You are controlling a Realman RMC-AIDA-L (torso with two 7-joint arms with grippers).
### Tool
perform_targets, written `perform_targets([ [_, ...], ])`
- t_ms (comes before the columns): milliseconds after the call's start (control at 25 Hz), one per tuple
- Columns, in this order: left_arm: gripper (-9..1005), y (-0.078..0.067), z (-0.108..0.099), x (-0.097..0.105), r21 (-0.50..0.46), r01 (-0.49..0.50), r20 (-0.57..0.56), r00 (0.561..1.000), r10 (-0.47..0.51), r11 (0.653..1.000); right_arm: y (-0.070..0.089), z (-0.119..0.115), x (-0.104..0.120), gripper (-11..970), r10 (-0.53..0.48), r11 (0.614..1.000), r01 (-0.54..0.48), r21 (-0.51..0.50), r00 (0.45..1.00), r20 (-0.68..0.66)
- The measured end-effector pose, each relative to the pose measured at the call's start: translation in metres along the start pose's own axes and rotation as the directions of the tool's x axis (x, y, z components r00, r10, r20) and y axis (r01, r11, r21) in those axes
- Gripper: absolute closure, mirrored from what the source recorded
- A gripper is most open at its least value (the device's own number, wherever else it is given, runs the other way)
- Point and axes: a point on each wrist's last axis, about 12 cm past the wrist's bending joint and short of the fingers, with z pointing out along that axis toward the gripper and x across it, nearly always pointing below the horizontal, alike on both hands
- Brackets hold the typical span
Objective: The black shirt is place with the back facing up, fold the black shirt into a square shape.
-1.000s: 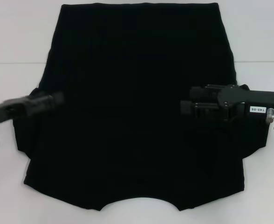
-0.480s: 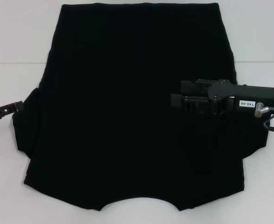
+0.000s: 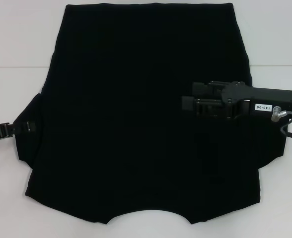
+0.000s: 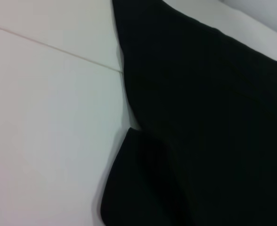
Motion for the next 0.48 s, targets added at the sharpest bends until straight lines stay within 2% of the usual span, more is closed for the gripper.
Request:
perform_targets([
  [480, 108, 0.0016, 0.0085, -0.0006, -0.062, 0.000, -0.002, 1.000, 0.000, 0.998, -0.0002, -0.0013, 0.0010, 184, 0.002, 1.000, -0.002, 0.004, 1.000, 0.000],
])
